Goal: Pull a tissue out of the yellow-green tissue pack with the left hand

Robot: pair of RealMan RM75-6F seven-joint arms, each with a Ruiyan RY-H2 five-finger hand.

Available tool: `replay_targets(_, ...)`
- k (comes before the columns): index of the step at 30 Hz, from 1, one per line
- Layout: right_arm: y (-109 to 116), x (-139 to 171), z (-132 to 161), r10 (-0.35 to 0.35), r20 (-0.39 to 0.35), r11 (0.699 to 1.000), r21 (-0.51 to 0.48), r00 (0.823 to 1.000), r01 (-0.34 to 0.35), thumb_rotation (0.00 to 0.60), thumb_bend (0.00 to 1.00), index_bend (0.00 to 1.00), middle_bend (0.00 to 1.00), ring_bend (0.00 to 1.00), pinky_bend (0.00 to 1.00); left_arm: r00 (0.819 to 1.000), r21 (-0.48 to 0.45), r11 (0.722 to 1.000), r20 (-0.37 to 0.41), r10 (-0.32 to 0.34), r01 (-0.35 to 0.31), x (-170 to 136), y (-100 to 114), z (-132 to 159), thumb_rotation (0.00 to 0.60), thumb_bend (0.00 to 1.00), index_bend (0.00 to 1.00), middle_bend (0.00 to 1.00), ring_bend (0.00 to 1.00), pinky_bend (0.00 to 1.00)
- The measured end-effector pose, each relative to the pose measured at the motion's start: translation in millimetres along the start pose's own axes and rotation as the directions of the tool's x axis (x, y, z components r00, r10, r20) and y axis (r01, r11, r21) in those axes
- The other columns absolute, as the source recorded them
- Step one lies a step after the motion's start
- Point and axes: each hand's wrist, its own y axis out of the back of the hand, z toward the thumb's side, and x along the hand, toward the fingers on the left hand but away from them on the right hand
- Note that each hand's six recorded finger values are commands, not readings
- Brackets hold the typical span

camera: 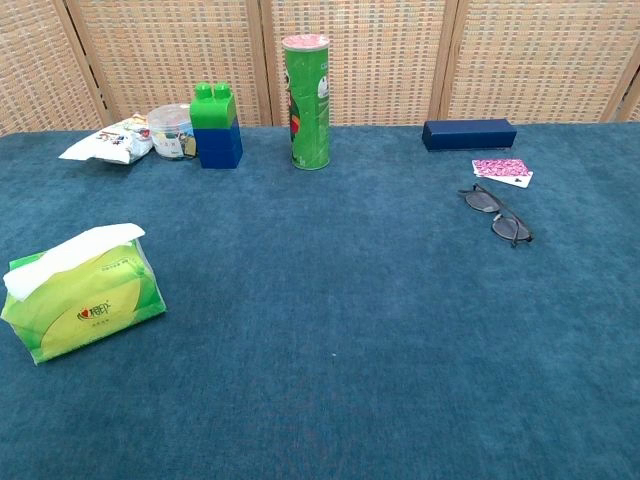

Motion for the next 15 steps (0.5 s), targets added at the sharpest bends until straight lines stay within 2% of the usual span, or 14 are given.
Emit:
replay_targets(9,-1,1,1,0.005,-0.003,1.000,0.001,1.000,-0.005,0.600,0.00,0.04,0.00,0.00,0.00,1.000,-0.014,1.000,0.025,-0.001,0.002,-3,0,4,0.600,0.00,0.00,0.00,0.00,0.00)
replay_targets(13,-2,-1,0,0.006,0.003,1.000,-0.001,1.000,-0.006,0.600,0.00,0.04,0.00,0.00,0.00,0.993,-0.035,0.999,0.120,-0.003,0.007,-5,-2,24,0.600,0.00,0.00,0.00,0.00,0.00)
replay_targets(15,-3,-2,-1,0.011,0.008,1.000,-0.001,1.000,-0.011,0.600,0.00,0.04,0.00,0.00,0.00,0.981,-0.043,0.999,0.193,0.000,0.009,-5,-5,42,0.600,0.00,0.00,0.00,0.00,0.00)
